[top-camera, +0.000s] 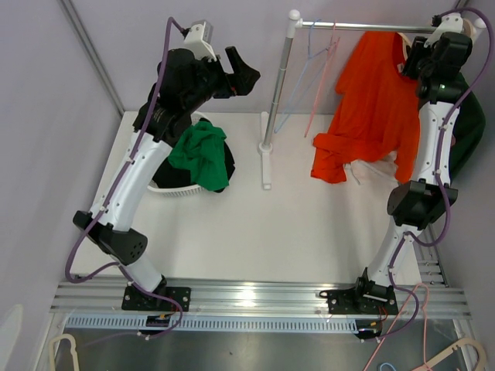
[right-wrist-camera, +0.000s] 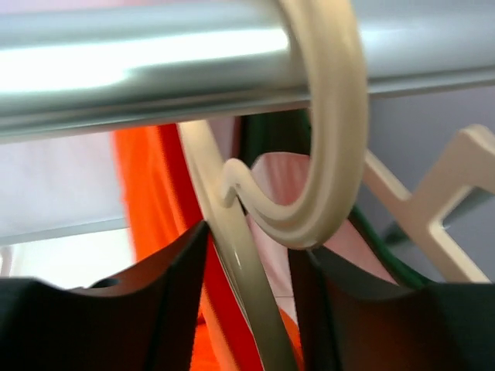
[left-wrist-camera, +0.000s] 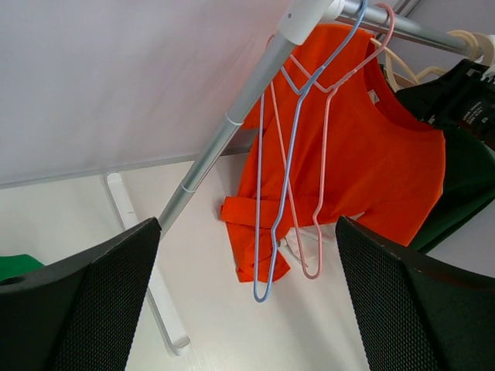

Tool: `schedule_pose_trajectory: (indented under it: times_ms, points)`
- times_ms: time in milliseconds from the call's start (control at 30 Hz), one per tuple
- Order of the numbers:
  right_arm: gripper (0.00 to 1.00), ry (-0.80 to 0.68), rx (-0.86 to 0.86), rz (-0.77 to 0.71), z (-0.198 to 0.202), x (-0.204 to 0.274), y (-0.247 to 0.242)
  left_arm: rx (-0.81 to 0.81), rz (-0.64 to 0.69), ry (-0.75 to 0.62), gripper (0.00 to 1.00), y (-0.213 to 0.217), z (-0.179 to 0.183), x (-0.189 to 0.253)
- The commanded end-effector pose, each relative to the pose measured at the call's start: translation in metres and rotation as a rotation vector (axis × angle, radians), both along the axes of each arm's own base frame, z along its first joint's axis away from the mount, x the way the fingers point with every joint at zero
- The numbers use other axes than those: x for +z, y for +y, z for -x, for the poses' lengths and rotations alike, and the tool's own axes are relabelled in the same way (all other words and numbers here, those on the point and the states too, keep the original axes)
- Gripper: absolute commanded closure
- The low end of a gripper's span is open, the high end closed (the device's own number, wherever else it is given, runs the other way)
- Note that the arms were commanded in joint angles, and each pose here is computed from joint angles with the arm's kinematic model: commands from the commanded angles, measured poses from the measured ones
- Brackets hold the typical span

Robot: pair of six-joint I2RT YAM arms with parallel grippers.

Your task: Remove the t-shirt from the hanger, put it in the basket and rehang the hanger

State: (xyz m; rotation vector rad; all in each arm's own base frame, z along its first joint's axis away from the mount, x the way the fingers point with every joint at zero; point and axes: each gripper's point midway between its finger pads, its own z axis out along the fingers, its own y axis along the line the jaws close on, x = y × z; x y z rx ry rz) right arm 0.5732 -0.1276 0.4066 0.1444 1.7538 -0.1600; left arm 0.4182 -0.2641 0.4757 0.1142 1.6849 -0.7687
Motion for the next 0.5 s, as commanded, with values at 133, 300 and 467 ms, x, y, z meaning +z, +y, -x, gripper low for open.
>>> schedule_pose_trajectory:
  times_ms: [133, 300, 467]
  points:
    - [0.56, -0.092, 0.098, -0.056, 0.025, 0.05, 0.028, 0.005, 0.019, -0.089, 0.0, 0.008, 0.017, 0.03]
    - [0.62, -0.116, 0.087, -0.053, 0.026, 0.058, 0.026, 0.001, 0.015, -0.091, 0.0, 0.007, 0.019, 0.03]
    - [0.94, -0.117, 0.081, -0.09, 0.02, 0.053, 0.027, -0.005, 0.012, -0.089, 0.01, 0.004, 0.019, 0.028]
